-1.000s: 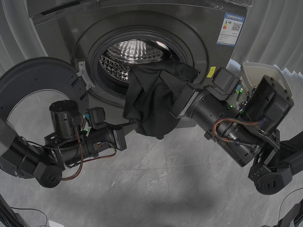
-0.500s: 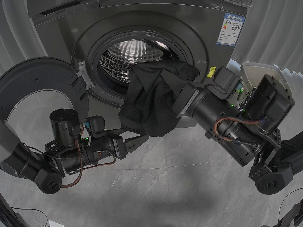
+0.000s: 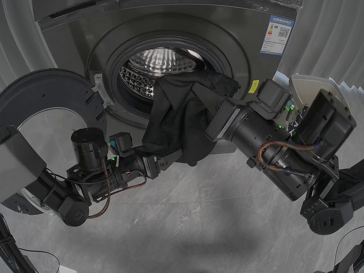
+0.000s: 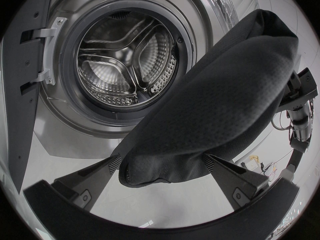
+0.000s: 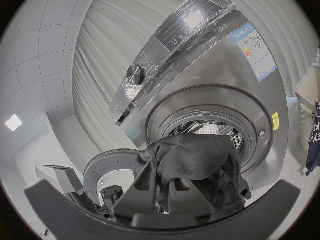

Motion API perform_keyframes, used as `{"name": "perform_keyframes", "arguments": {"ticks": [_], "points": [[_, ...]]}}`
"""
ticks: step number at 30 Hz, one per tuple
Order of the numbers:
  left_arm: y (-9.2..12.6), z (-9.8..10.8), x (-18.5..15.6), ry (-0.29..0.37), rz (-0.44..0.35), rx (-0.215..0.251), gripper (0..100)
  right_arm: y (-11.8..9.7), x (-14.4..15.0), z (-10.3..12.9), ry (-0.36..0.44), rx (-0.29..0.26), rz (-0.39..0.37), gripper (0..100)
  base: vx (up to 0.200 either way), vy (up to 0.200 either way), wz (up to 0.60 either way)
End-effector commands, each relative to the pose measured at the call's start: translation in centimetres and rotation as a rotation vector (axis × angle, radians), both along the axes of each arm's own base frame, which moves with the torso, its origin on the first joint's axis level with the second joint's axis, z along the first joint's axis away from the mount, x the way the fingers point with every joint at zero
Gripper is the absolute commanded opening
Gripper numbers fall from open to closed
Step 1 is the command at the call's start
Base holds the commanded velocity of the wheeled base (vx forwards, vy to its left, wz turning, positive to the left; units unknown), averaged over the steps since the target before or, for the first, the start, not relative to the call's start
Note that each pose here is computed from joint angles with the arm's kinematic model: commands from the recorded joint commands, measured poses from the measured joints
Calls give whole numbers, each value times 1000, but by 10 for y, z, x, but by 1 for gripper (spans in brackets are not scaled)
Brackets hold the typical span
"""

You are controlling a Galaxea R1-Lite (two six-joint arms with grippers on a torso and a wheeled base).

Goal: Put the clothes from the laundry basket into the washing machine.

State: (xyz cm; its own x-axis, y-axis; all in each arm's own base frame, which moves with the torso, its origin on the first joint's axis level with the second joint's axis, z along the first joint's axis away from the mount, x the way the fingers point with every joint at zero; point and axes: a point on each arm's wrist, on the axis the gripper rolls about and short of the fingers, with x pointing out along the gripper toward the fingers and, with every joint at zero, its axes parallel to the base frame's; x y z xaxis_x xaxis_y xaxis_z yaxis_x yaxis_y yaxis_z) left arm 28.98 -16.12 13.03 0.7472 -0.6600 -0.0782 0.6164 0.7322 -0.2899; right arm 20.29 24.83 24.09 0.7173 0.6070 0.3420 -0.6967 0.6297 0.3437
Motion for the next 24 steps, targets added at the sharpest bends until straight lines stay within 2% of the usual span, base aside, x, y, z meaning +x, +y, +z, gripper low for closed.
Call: {"name": "perform_keyframes", "arguments": {"ticks": [1,7,8,12,18,24], "points": [[-2,-4,7,3,3,0,100,-1,-1,1,-2,3,1,0,0,0,0],[-6,10,13,-53,34,-31,100,0,0,1,-1,2,1,0,0,0,0],[-6,10,13,-54,34,-32,0,0,-1,1,-1,2,2,0,0,0,0],[-7,14,11,-79,36,-47,0,0,0,0,0,1,-1,0,0,0,0],[-5,15,4,-76,30,-48,0,0,0,-2,5,-5,-1,0,0,0,0],[-3,28,-22,-102,-4,-65,0,-4,4,-6,14,-18,-16,0,0,0,0]]}}
